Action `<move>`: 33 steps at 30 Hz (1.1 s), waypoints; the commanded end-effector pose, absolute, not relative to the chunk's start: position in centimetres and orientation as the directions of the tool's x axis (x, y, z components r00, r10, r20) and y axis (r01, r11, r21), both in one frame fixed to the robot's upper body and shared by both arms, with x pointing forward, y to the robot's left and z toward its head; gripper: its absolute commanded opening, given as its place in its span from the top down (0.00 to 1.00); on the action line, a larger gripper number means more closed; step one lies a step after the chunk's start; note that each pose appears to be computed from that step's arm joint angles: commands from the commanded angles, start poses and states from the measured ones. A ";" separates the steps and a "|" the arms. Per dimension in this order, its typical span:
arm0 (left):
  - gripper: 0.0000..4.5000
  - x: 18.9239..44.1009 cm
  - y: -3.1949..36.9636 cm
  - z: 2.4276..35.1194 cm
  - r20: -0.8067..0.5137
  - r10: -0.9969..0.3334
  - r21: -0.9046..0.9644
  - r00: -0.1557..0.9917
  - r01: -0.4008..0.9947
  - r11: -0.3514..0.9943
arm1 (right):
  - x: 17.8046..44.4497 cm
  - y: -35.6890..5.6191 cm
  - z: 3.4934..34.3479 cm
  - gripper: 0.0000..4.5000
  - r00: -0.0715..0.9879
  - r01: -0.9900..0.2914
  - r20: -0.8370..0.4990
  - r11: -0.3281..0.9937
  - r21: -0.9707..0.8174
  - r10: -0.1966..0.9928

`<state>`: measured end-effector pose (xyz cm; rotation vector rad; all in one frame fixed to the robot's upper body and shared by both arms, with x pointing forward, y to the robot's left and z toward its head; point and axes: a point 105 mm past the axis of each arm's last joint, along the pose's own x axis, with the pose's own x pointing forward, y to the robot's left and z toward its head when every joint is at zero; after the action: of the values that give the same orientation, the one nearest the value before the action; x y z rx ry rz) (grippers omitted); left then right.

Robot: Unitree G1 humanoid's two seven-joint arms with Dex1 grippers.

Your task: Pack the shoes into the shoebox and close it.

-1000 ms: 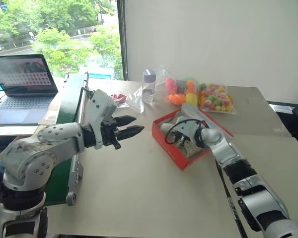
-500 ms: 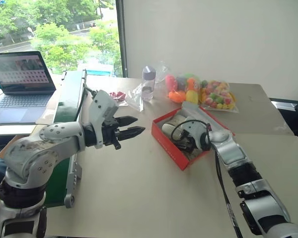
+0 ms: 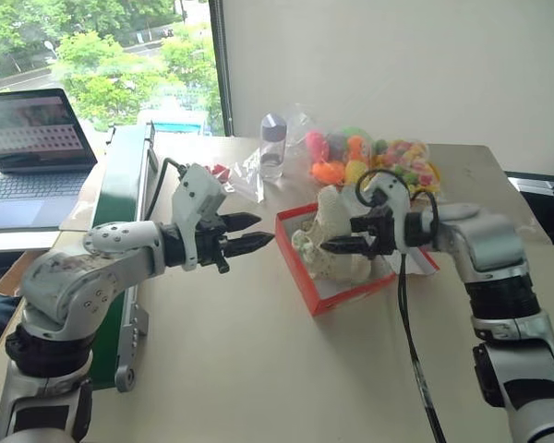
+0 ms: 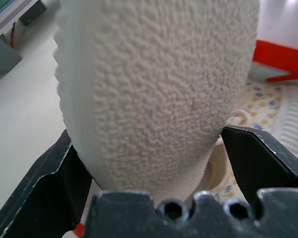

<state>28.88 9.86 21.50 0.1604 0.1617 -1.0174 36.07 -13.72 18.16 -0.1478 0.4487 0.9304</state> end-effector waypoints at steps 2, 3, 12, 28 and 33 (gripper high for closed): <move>0.51 28.8 9.6 22.8 -0.168 -0.845 0.106 0.508 0.862 0.496 | 36.7 -14.6 19.8 0.06 0.575 -0.776 -0.386 0.631 0.025 0.722; 0.51 28.8 9.6 22.8 -0.168 -0.845 0.107 0.507 0.862 0.496 | 36.9 -14.7 19.7 0.12 0.585 -0.766 -0.382 0.642 0.030 0.716; 0.51 28.6 9.7 22.7 -0.170 -0.843 0.112 0.511 0.859 0.499 | 37.1 -15.0 20.6 0.74 0.611 -0.755 -0.364 0.656 -0.001 0.703; 0.51 28.7 9.7 22.3 -0.167 -0.838 0.102 0.520 0.854 0.510 | 34.6 -12.7 22.4 0.87 0.384 -0.904 -0.409 0.427 0.013 0.827; 0.51 28.8 9.8 22.4 -0.164 -0.834 0.101 0.527 0.850 0.517 | 35.3 -12.9 20.3 0.88 0.335 -0.920 -0.487 0.392 0.017 0.806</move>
<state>29.06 9.91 21.30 0.1644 0.1560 -1.0114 35.13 -13.11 19.78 -0.2387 0.4810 1.1182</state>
